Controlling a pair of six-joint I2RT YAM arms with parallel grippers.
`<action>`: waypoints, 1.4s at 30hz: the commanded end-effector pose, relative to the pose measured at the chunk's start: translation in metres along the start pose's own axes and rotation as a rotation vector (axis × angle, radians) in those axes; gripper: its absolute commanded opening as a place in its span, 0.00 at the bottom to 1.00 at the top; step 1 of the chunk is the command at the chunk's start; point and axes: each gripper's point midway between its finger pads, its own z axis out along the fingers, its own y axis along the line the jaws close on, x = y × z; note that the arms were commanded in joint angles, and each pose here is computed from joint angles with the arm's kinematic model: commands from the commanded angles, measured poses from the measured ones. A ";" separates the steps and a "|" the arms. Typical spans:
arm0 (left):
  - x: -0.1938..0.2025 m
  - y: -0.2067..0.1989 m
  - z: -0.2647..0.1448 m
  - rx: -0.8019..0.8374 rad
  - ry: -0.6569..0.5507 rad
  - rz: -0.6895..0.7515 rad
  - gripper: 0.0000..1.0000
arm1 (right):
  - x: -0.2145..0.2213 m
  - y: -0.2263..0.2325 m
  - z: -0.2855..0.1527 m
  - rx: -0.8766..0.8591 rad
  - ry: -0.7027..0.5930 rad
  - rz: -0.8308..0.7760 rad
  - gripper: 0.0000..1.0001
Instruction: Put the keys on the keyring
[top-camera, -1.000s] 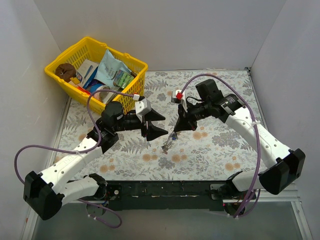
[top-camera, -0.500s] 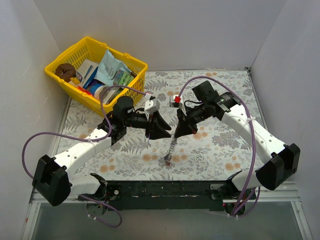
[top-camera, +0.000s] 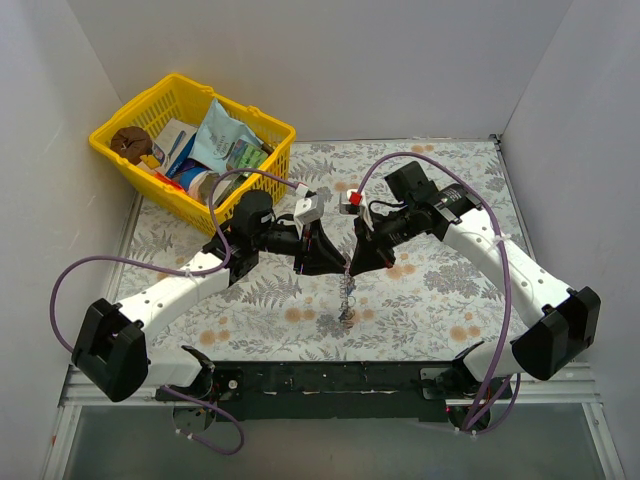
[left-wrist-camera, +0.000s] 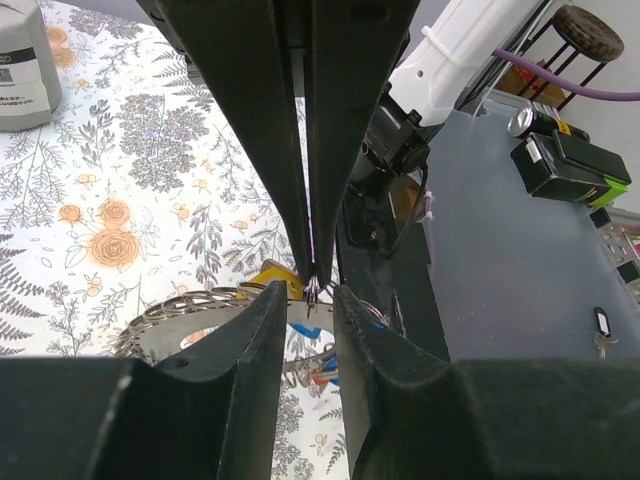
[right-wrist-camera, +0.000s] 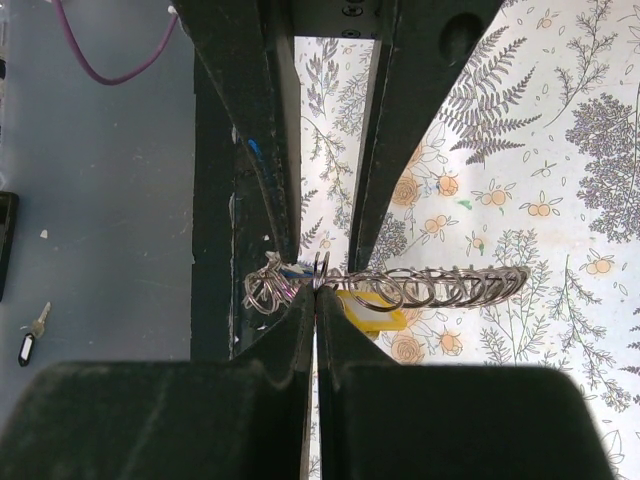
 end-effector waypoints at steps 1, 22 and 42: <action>-0.017 -0.003 0.001 0.017 -0.024 0.038 0.25 | -0.022 0.007 -0.005 -0.021 -0.061 -0.070 0.01; -0.014 0.008 0.001 -0.047 -0.026 0.061 0.00 | -0.031 0.008 -0.008 0.000 -0.097 -0.095 0.01; -0.072 -0.002 -0.028 -0.229 -0.402 0.180 0.00 | -0.051 0.010 -0.032 0.149 -0.299 -0.166 0.48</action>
